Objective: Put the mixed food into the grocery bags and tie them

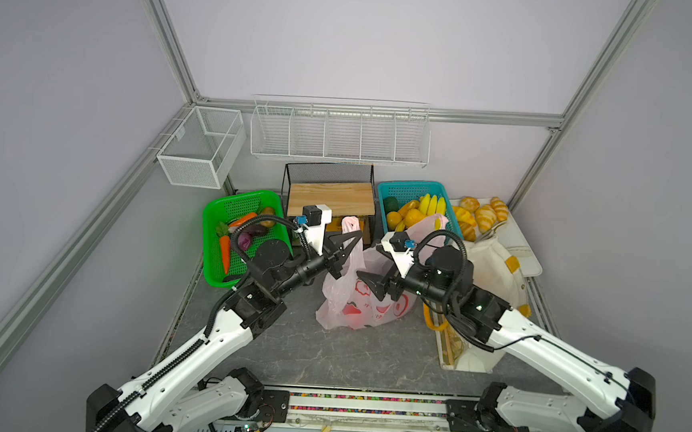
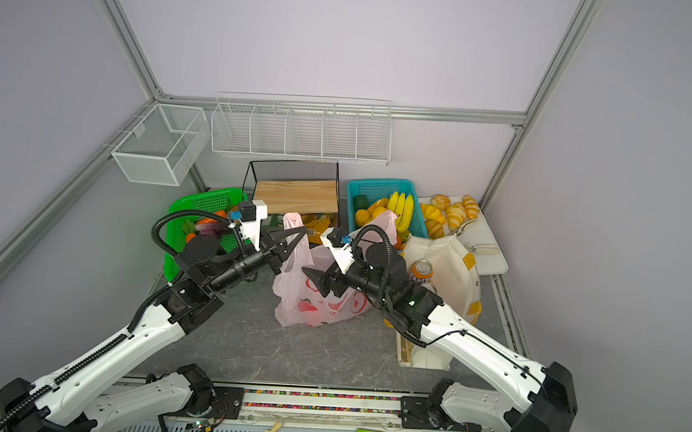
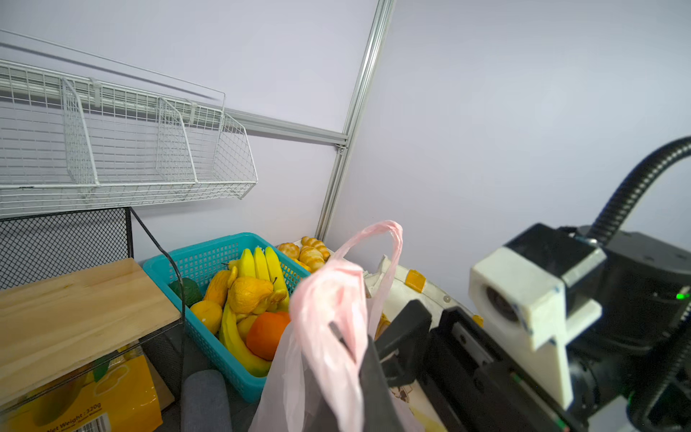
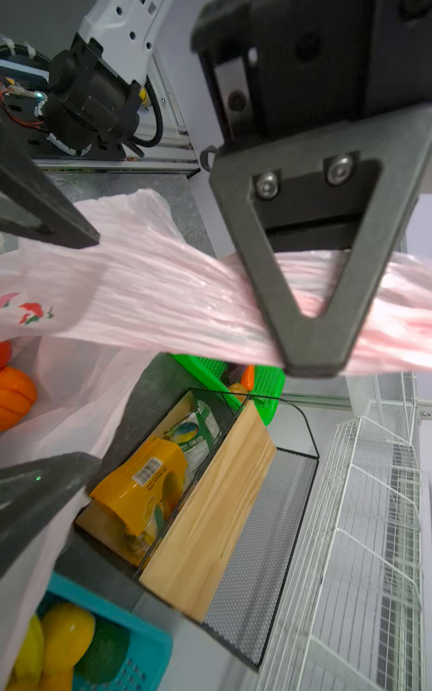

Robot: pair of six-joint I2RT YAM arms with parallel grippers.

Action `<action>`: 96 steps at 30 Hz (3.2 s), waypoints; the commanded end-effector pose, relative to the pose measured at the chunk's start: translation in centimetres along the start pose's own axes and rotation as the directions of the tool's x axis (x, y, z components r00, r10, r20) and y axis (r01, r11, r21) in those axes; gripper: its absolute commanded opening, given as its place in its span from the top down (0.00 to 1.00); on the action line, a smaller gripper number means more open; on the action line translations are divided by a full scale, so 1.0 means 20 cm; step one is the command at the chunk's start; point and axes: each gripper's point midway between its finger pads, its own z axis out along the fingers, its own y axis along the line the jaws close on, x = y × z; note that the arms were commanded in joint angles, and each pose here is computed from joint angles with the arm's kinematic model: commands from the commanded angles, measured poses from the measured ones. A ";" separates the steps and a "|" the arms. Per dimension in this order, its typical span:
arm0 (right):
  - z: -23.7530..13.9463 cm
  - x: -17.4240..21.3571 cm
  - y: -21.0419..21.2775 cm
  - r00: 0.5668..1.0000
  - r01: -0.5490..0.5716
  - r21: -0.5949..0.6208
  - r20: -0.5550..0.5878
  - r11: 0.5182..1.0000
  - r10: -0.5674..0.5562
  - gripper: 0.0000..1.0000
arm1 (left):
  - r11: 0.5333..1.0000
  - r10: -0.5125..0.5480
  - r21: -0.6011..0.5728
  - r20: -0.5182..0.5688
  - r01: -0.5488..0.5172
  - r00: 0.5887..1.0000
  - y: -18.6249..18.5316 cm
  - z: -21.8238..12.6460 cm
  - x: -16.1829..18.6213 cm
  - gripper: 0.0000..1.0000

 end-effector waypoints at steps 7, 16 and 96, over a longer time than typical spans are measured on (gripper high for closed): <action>0.10 -0.22 0.06 0.962 -0.064 0.032 0.268 0.997 0.053 0.12 | 0.997 -0.072 -0.005 0.066 0.073 0.995 0.00 -0.02 -0.07 1.00; 0.21 -0.15 0.00 0.966 -0.067 0.102 0.256 0.993 0.038 0.07 | 0.994 -0.112 0.013 0.070 0.111 0.991 0.00 0.00 -0.07 1.00; 0.43 0.44 -0.42 0.988 -0.076 0.567 0.154 0.820 -0.014 0.64 | 0.951 -0.222 -0.190 0.130 0.244 0.966 0.25 -0.01 -0.18 1.00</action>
